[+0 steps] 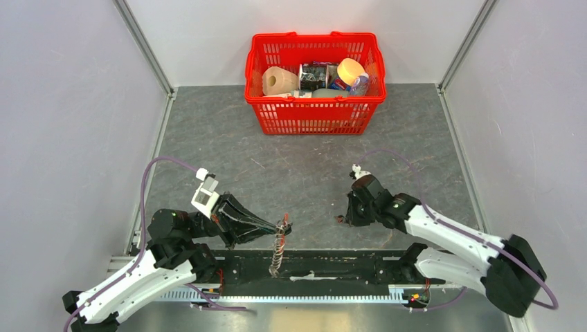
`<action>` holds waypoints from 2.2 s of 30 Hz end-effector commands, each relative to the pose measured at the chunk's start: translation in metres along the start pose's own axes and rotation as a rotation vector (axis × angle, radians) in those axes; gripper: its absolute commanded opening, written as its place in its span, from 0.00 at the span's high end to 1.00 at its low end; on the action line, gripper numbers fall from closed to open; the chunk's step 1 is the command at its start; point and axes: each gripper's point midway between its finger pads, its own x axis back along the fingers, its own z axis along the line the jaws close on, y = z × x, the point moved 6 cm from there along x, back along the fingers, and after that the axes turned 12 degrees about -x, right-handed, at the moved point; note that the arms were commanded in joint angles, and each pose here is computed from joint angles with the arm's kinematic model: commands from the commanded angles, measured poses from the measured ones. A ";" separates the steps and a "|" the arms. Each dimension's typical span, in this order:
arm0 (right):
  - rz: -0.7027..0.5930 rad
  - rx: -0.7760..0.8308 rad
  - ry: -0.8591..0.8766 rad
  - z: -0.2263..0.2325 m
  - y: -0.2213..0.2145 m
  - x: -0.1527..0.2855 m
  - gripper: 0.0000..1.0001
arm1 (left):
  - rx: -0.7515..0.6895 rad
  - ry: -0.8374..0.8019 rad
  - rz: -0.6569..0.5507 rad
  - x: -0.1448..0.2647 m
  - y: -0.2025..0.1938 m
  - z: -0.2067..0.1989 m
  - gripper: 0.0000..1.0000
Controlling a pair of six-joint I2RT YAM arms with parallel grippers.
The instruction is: Put the keys on the keyring
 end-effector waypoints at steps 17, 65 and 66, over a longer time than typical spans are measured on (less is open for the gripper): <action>-0.073 0.319 0.482 0.057 0.018 0.141 1.00 | -0.061 0.013 -0.038 -0.002 0.018 -0.003 0.98; 0.004 0.785 1.211 0.118 0.002 0.256 1.00 | -0.074 0.087 0.038 -0.021 0.012 0.021 0.98; 0.014 0.798 1.229 0.119 0.002 0.258 1.00 | -0.076 0.084 0.039 -0.021 0.013 0.021 0.98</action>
